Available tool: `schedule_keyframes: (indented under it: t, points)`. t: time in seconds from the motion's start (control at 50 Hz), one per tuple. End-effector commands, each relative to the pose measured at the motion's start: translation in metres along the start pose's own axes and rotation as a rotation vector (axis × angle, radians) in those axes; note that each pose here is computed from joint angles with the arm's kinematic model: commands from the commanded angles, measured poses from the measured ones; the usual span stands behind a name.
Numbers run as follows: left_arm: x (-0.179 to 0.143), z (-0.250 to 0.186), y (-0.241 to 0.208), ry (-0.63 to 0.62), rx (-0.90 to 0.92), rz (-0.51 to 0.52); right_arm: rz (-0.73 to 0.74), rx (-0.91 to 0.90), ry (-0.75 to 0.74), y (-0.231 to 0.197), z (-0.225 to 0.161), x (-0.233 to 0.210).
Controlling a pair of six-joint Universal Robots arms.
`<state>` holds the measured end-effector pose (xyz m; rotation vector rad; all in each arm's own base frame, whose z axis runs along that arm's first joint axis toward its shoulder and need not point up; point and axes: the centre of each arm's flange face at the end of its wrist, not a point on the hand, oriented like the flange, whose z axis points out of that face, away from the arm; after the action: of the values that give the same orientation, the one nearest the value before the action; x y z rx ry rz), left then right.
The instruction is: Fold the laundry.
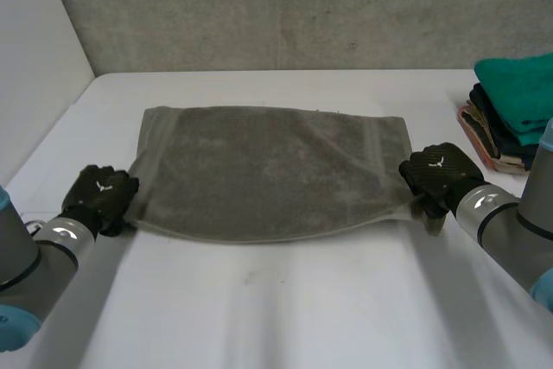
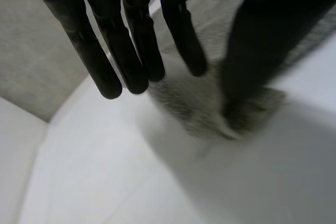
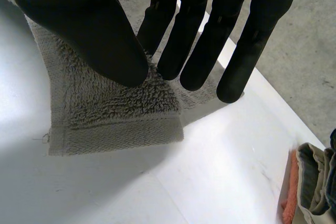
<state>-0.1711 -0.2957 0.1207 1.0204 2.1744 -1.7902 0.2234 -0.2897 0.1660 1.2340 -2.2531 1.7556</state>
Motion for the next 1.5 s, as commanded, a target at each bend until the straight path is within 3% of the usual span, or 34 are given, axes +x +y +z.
schedule_keyframes:
  t: [0.02,0.18,0.26,0.4,0.48,0.56,0.66,0.76,0.86,0.98,1.18,1.3,1.5]
  points:
    - [-0.010,0.001,0.001,0.019,-0.023,-0.049,-0.002,0.005,0.004,-0.003,-0.001,0.002]
    - [-0.049,-0.025,-0.053,-0.107,0.128,-0.067,-0.035,-0.006,0.019,-0.040,-0.040,0.026]
    - [-0.062,-0.068,-0.093,-0.159,0.216,-0.044,-0.091,-0.027,0.055,-0.061,-0.070,0.049]
    - [-0.066,-0.107,-0.124,-0.147,0.284,-0.017,-0.193,-0.069,0.074,-0.080,-0.101,0.070]
    - [-0.061,-0.094,-0.113,-0.093,0.227,-0.035,-0.199,-0.105,0.046,-0.076,-0.097,0.068]
    - [-0.056,-0.061,-0.089,-0.027,0.124,-0.051,-0.171,-0.204,-0.048,-0.048,-0.064,0.056]
    - [-0.042,-0.007,-0.056,0.053,-0.008,0.035,-0.195,-0.316,-0.080,-0.028,-0.019,0.040]
    - [-0.020,0.018,-0.058,0.075,-0.053,0.092,-0.208,-0.368,-0.044,-0.019,0.002,0.035]
    - [-0.011,0.012,-0.072,0.085,-0.030,0.072,-0.133,-0.307,0.002,-0.016,0.013,0.031]
    - [-0.009,-0.034,-0.084,0.071,-0.001,-0.056,-0.060,-0.247,0.029,-0.010,0.015,0.027]
    - [0.031,-0.093,-0.051,0.174,-0.017,-0.103,-0.056,-0.201,0.048,0.001,0.010,0.018]
    - [0.037,-0.085,-0.040,0.203,0.083,-0.087,-0.058,-0.190,0.047,0.004,0.007,0.014]
    - [0.042,-0.069,-0.015,0.233,-0.003,-0.084,-0.057,-0.195,0.029,0.013,0.004,0.006]
